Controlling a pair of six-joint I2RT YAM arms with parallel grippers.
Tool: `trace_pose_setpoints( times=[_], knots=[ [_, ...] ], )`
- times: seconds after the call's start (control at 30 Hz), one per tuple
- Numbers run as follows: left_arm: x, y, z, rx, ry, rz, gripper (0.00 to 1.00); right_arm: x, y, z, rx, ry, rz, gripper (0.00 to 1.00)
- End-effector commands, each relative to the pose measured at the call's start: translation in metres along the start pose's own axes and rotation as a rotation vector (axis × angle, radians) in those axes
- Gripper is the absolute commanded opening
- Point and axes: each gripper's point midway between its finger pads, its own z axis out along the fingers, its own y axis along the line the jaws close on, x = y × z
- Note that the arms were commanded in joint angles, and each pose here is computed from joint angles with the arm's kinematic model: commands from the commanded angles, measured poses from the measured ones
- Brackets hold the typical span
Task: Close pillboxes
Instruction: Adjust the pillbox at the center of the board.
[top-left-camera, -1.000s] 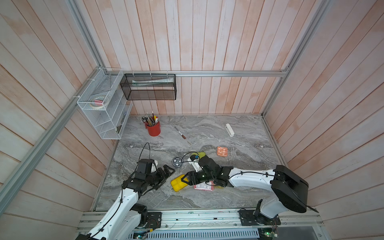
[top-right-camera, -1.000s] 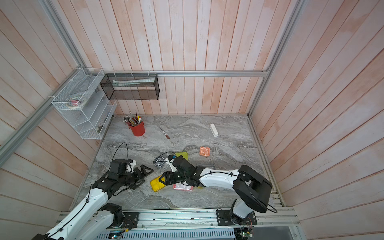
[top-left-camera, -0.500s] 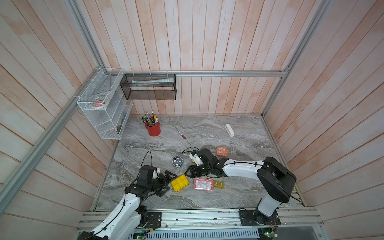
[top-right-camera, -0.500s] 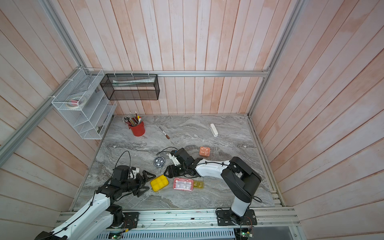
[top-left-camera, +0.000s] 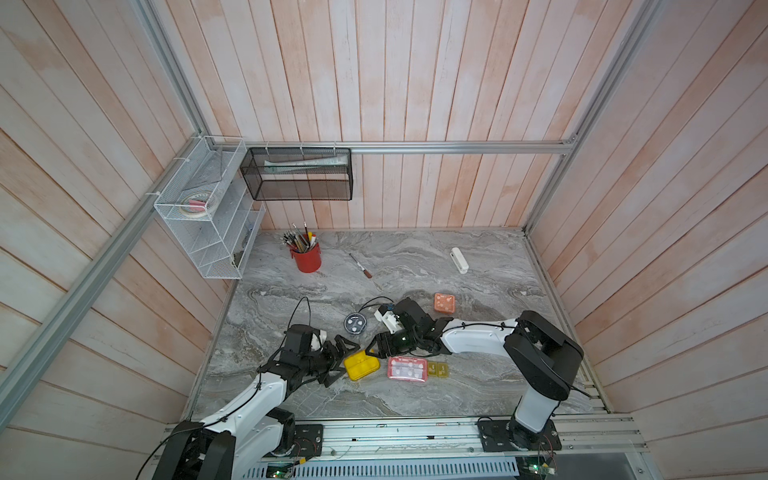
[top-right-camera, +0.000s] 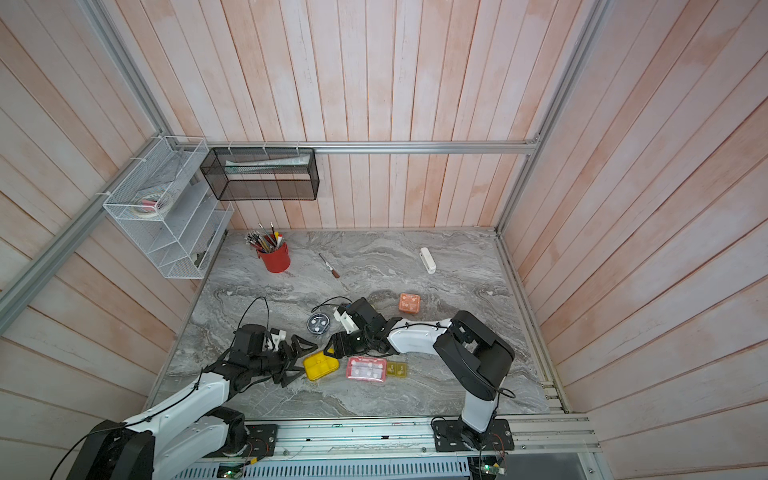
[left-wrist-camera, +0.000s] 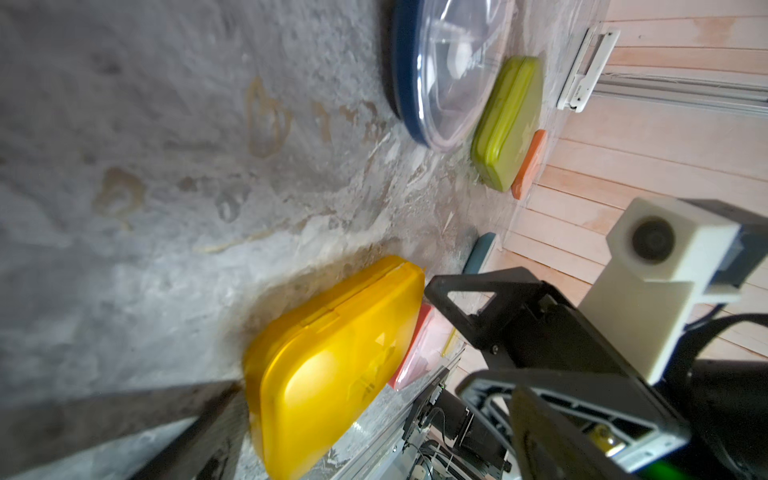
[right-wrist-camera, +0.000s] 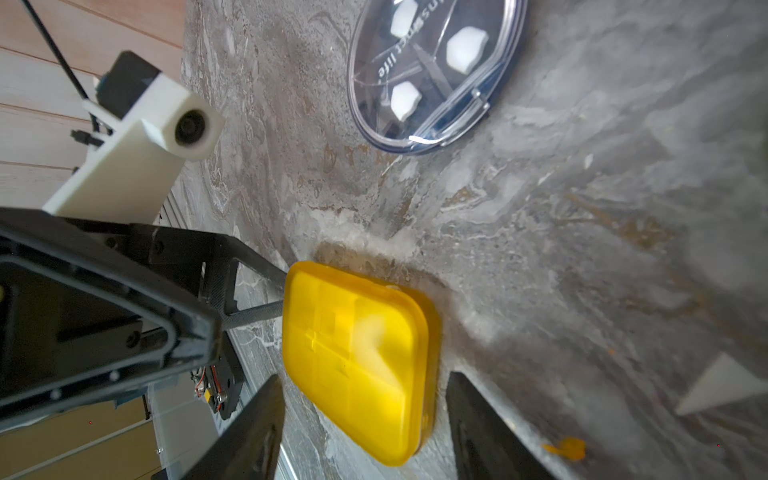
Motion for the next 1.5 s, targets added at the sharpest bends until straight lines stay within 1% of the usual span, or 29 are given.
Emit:
trace_pose_setpoints(
  times=[0.0,0.3,0.53,0.67,0.97,1.23,1.47],
  knots=[
    [-0.008,-0.015,0.003,0.026,-0.003,0.073,1.00,0.013,0.003,0.010,-0.019,0.033,0.014,0.64],
    [-0.021,-0.028,0.011,0.021,0.010,0.118,0.99,0.023,0.013,0.010,-0.026,0.035,0.031,0.64],
    [-0.020,-0.028,0.011,0.008,0.022,0.131,0.99,0.022,0.009,0.003,0.022,0.019,0.018,0.64],
    [-0.019,-0.024,0.007,-0.017,0.017,0.142,0.99,0.017,0.012,-0.004,0.033,-0.001,0.002,0.64],
    [-0.017,-0.028,-0.007,-0.017,0.002,0.184,0.99,0.004,0.022,-0.021,0.057,-0.041,-0.031,0.64],
    [-0.017,-0.034,-0.020,0.014,-0.005,0.224,1.00,-0.008,0.017,-0.033,0.075,-0.069,-0.026,0.64],
    [-0.015,-0.028,-0.024,-0.001,-0.008,0.235,1.00,-0.015,0.011,-0.033,0.074,-0.075,-0.014,0.64]
  ],
)
